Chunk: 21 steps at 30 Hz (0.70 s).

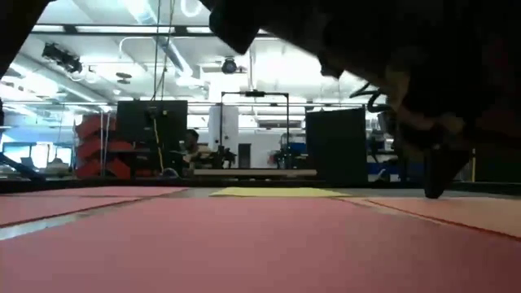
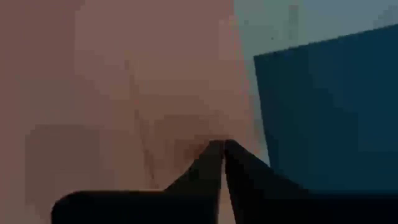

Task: Organize paper
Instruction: Stack the orange paper on top of the orange paper

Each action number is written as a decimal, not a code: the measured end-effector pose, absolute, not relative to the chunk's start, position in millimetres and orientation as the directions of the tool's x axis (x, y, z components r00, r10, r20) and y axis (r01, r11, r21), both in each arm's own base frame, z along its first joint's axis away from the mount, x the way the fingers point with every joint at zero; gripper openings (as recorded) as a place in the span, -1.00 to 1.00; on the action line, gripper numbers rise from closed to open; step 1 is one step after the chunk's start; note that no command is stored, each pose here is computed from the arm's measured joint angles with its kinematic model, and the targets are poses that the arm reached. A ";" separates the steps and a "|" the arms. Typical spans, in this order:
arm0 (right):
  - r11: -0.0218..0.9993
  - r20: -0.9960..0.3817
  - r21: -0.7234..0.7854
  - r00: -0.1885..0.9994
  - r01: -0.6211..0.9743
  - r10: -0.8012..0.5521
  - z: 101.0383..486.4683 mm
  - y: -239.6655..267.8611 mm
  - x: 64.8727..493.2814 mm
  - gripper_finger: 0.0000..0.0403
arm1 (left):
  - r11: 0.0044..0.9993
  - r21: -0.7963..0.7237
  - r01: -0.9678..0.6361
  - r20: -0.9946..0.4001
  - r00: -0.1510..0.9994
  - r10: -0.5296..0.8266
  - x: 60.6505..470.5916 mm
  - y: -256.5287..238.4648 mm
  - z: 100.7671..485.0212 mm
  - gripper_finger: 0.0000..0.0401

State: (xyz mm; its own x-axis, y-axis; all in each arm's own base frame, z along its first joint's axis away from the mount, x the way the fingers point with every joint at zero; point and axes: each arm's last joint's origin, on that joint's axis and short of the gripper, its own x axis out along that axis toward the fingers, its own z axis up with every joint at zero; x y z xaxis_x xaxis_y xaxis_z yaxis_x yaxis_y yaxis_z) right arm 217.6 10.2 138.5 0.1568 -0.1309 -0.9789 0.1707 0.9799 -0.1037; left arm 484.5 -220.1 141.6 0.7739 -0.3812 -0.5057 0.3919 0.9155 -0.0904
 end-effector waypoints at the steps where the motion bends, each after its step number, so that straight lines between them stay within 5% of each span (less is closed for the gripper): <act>1: 0.980 -0.980 -0.097 0.158 0.171 -0.125 138.3 10.7 217.8 -1.00 | 0.917 -0.092 0.387 -0.510 0.773 -0.377 485.1 -218.2 141.2 -1.00; 21: 0.990 -0.988 0.052 0.148 0.130 0.032 137.7 34.0 215.6 -1.00 | 0.985 -0.078 0.155 -0.623 0.764 -0.170 495.7 -170.3 129.8 -1.00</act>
State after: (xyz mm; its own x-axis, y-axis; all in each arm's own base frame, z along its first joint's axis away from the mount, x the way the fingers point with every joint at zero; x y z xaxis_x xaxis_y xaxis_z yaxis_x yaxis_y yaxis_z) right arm 215.6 34.0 137.7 0.1479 0.0322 -0.9885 0.1301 0.9901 0.0517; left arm 495.7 -170.3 129.8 0.7640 -0.1696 -0.6226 0.1550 0.9848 -0.0780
